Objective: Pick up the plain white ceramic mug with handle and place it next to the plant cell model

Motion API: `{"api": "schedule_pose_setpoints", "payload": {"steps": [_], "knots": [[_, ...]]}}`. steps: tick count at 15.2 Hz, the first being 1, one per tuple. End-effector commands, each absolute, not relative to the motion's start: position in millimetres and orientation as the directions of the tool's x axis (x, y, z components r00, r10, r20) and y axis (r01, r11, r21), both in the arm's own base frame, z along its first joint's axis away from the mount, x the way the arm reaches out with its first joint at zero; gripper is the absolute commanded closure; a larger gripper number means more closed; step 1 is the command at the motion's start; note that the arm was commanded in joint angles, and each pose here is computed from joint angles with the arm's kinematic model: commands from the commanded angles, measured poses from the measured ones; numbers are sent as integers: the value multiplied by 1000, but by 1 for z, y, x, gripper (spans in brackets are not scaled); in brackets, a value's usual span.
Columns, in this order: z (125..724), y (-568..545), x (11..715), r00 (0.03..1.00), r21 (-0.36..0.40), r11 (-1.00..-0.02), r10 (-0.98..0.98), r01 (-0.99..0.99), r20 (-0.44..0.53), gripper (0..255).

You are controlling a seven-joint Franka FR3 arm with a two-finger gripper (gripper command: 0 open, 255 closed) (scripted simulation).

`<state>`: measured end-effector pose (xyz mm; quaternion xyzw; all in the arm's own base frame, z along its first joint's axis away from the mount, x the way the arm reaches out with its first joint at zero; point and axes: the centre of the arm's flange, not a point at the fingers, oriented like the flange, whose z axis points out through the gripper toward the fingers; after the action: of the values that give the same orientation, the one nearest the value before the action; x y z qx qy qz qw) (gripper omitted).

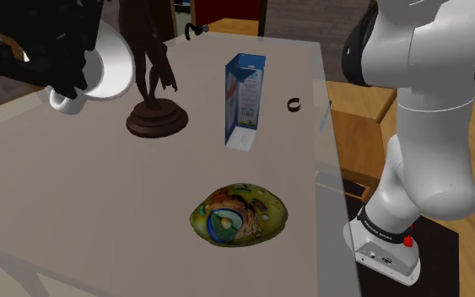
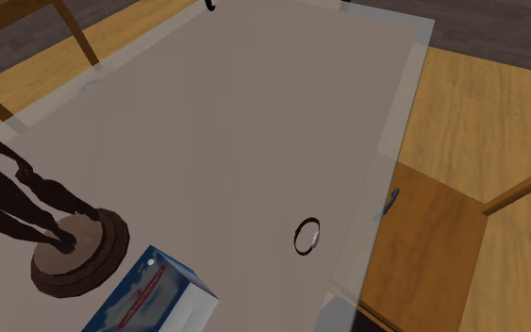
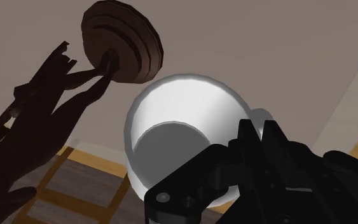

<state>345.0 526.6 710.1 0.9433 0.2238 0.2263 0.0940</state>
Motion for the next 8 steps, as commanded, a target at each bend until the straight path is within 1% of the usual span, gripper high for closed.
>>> {"api": "schedule_pose_setpoints", "payload": {"steps": [1,8], "knots": [[700,527,345,798,279,-883,464,378,385,255],[663,527,345,798,279,-883,464,378,385,255]]}}
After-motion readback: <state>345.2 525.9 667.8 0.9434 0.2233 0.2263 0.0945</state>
